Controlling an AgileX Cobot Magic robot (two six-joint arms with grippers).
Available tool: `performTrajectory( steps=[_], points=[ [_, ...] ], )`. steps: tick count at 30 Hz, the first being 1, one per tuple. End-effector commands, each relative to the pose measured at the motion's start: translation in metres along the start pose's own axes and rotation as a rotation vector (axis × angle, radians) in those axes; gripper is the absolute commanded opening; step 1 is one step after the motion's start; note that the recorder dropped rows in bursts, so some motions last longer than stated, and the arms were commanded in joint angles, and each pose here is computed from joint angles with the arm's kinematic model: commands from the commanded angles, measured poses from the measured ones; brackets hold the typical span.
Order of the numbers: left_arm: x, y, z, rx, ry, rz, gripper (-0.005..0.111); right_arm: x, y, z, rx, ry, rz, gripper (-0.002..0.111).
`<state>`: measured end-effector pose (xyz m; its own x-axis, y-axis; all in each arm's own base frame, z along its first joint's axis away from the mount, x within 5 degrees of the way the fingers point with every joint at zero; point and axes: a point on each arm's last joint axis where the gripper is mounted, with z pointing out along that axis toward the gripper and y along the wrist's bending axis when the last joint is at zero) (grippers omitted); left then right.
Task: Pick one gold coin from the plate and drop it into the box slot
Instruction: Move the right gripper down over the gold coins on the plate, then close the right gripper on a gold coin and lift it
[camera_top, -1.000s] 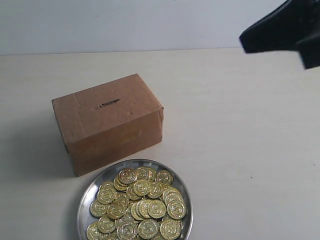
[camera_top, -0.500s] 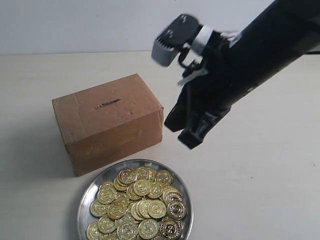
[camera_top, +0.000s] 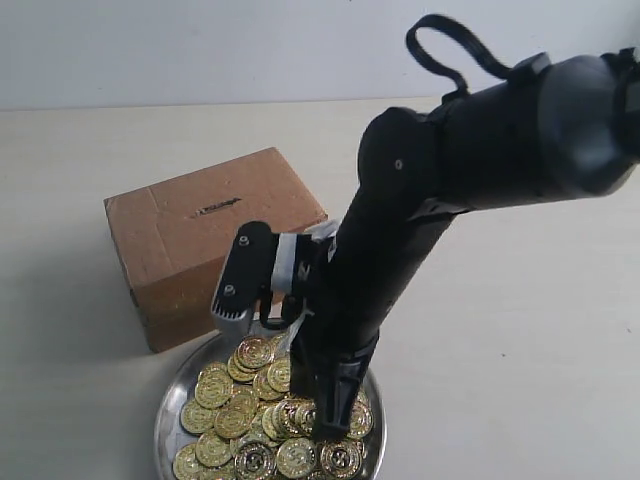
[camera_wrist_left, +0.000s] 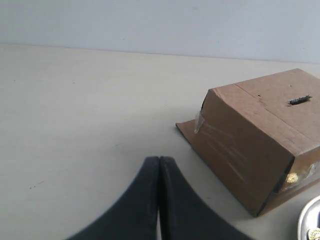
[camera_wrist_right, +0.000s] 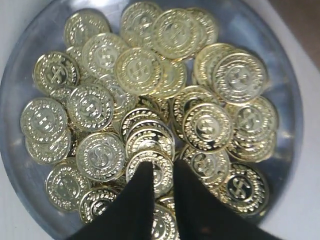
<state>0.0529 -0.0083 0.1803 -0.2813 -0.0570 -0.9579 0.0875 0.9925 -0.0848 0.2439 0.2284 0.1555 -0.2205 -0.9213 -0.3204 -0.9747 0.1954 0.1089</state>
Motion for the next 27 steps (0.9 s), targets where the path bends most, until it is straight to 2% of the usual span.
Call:
performTrajectory(
  steps=[1, 5, 7, 14, 27],
  points=[
    [-0.001, 0.0, 0.0, 0.004, -0.01, -0.002, 0.0, -0.009, 0.003, 0.007, 0.035, -0.011, -0.057, 0.031],
    [-0.001, 0.0, 0.0, 0.004, -0.01, -0.002, 0.0, -0.015, 0.0, 0.007, 0.103, -0.059, -0.067, 0.05],
    [-0.001, 0.0, 0.0, 0.004, -0.01, -0.002, 0.0, -0.017, -0.003, 0.007, 0.136, -0.082, -0.065, 0.053],
    [-0.001, 0.0, 0.0, 0.004, -0.01, -0.002, 0.0, -0.019, -0.008, 0.01, 0.176, -0.108, -0.052, 0.053],
    [-0.001, 0.0, 0.0, 0.004, -0.01, -0.002, 0.0, -0.013, -0.013, 0.036, 0.153, -0.065, -0.026, 0.053]
  ],
)
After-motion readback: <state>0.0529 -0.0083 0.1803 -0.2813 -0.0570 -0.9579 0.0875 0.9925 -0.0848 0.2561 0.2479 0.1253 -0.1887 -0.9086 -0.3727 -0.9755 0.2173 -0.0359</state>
